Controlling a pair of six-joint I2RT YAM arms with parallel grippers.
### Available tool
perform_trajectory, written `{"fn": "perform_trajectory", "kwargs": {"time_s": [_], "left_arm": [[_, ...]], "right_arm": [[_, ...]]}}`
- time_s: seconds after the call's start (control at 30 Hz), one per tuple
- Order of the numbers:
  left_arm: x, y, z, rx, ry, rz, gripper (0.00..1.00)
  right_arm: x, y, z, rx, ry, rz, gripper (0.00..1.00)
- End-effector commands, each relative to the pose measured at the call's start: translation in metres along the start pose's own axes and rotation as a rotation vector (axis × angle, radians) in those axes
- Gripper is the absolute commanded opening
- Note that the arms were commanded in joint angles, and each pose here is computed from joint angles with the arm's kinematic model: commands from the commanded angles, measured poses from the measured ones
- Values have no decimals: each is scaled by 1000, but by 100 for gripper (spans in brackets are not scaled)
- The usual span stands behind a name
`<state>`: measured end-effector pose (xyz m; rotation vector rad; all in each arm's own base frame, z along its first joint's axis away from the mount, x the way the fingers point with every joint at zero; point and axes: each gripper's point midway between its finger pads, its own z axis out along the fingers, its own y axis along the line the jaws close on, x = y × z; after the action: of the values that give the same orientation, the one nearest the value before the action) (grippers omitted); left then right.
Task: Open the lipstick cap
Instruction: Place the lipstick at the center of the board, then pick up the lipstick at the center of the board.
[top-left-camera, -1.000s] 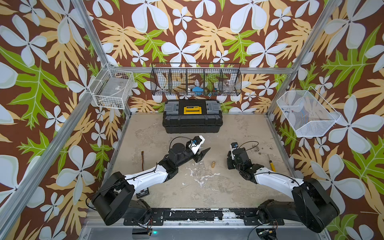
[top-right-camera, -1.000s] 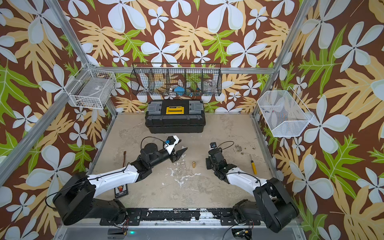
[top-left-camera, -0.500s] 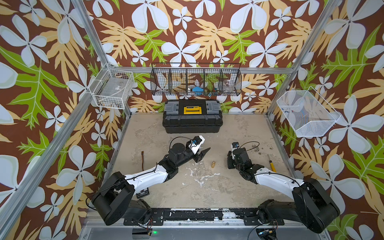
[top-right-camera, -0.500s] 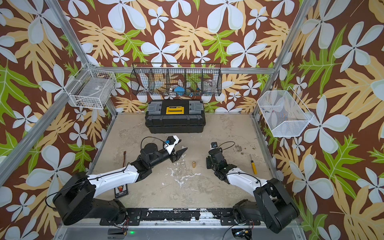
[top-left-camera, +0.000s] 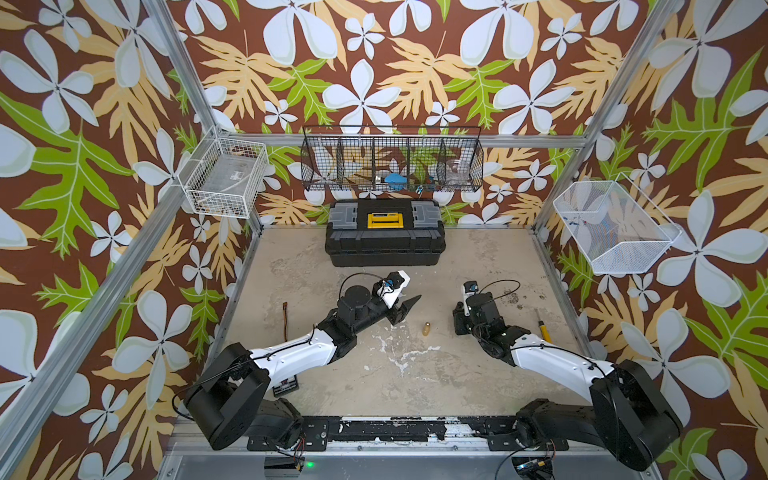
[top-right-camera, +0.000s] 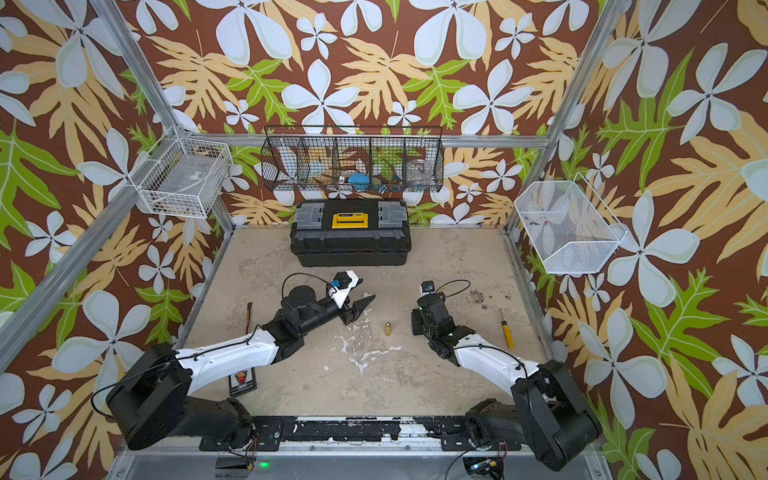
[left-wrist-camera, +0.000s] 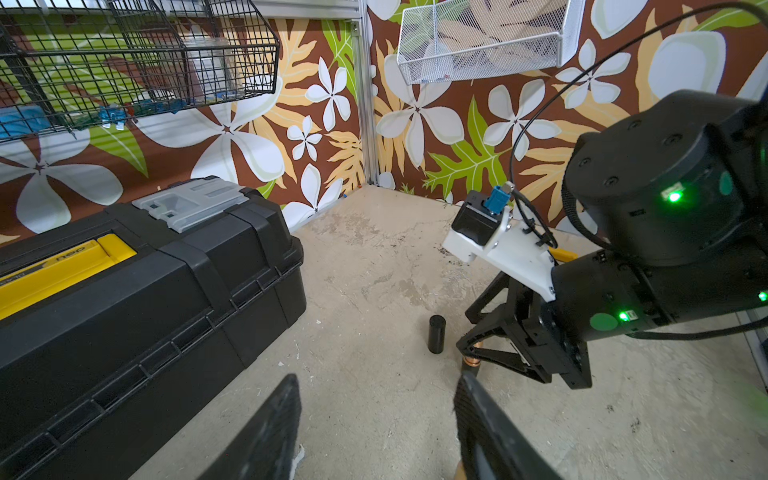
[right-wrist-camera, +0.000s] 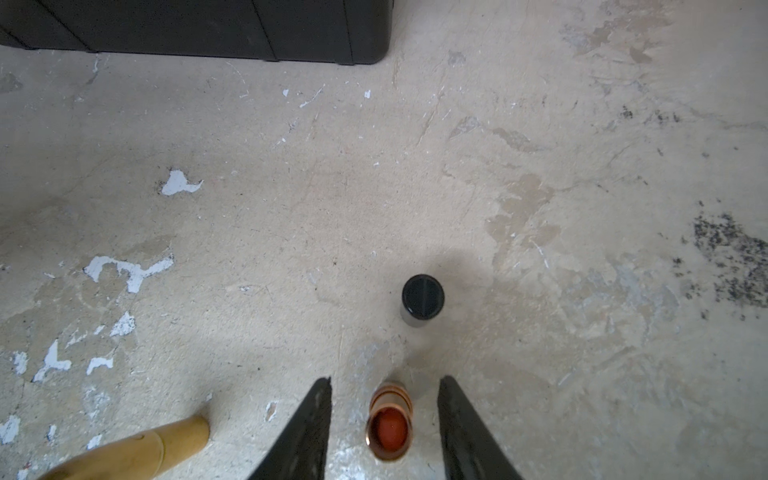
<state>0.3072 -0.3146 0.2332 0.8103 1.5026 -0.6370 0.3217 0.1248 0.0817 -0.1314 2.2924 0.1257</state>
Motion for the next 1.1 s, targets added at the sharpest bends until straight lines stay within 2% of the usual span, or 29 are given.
{"fn": "perform_trajectory", "kwargs": {"time_s": [0.0,0.17,0.33,0.47,0.53,0.63,0.77,0.93,1.07], "left_arm": [[-4,-2,1,15,-14,7,61],[7,-17,3,105,17,23,61],[18,-27,6,165,48,10,59],[14,-23,4,140,27,18,58],[11,-8,3,48,14,-5,59],[11,17,-2,-101,-8,-38,60],[8,29,-10,-178,-27,-49,65],[12,36,-19,-230,-30,-94,80],[16,28,-25,-196,-19,-129,81]], "right_arm": [[-5,1,-4,-8,-6,4,45],[-20,8,-18,-54,-44,18,46],[-46,18,-43,-125,-135,8,49],[-67,37,-70,-251,-229,-64,50],[-70,53,-78,-338,-239,-116,51],[-62,76,-78,-455,-145,-178,50],[-36,94,-63,-492,27,-236,48],[-20,104,-55,-477,80,-274,49],[-16,103,-50,-453,96,-273,50]]}}
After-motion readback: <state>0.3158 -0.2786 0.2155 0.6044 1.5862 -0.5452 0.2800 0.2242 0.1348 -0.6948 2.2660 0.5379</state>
